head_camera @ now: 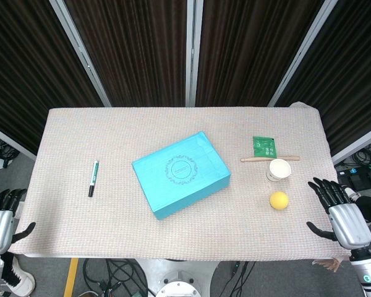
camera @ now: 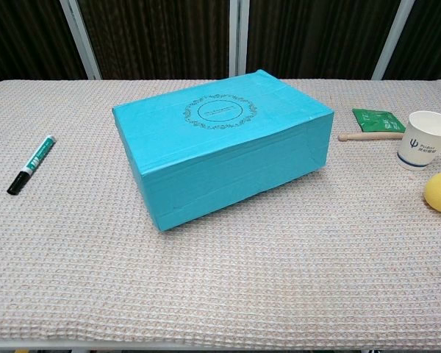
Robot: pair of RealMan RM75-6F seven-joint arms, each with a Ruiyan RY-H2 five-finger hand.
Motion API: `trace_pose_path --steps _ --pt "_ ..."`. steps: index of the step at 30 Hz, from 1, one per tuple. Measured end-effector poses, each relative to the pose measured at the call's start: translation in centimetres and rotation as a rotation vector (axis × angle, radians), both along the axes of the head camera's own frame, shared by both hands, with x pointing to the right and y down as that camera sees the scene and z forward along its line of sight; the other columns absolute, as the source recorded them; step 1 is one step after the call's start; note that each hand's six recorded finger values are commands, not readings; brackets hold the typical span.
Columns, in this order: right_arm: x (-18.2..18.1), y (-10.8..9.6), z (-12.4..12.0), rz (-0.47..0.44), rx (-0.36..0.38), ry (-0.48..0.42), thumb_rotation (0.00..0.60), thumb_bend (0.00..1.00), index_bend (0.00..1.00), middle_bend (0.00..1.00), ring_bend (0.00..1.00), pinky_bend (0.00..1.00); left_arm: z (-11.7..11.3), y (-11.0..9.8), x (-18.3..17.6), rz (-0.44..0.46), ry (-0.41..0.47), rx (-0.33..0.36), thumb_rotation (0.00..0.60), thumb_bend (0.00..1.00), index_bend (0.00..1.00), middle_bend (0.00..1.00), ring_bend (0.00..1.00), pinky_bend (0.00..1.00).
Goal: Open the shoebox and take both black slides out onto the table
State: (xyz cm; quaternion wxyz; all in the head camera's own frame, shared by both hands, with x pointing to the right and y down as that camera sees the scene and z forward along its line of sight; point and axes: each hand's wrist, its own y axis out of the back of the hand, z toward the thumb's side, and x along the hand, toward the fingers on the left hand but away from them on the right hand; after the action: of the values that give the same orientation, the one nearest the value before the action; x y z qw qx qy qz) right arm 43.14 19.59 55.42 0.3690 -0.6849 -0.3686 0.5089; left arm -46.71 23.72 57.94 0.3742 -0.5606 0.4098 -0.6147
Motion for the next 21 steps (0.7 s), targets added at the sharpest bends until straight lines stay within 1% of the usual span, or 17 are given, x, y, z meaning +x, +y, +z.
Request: trace_pose_path --steps 6,8,11,16,18,21 --pt "-0.4 -0.3 -0.1 -0.016 0.007 -0.003 0.600 0.10 0.00 0.03 0.00 0.06 0.0 0.0 0.4 0.015 0.009 0.006 0.600 0.17 0.16 0.16 0.11 0.17" --pt "-0.5 -0.4 -0.2 -0.022 0.008 -0.001 0.600 0.10 0.00 0.03 0.00 0.06 0.0 -0.2 0.7 0.030 0.019 0.011 0.600 0.17 0.16 0.16 0.11 0.17" --pt "-0.7 -0.6 -0.4 -0.035 0.015 0.000 0.600 0.10 0.00 0.03 0.00 0.06 0.3 -1.0 1.7 0.077 0.047 0.023 0.600 0.17 0.16 0.16 0.11 0.17" --pt "-1.3 -1.2 -0.7 -0.061 0.031 0.003 0.600 0.10 0.00 0.03 0.00 0.06 2.3 -3.3 3.6 0.186 0.102 0.034 0.600 0.17 0.16 0.16 0.11 0.17" --pt "-1.6 -1.5 -0.9 -0.073 0.036 0.006 0.600 0.10 0.00 0.03 0.00 0.06 3.6 -4.3 4.7 0.233 0.139 0.034 0.600 0.17 0.16 0.16 0.11 0.17" --pt "-1.9 -1.8 -1.0 -0.085 0.038 0.009 0.600 0.10 0.00 0.03 0.00 0.06 5.5 -5.8 6.3 0.296 0.193 0.049 0.600 0.17 0.17 0.17 0.11 0.21"
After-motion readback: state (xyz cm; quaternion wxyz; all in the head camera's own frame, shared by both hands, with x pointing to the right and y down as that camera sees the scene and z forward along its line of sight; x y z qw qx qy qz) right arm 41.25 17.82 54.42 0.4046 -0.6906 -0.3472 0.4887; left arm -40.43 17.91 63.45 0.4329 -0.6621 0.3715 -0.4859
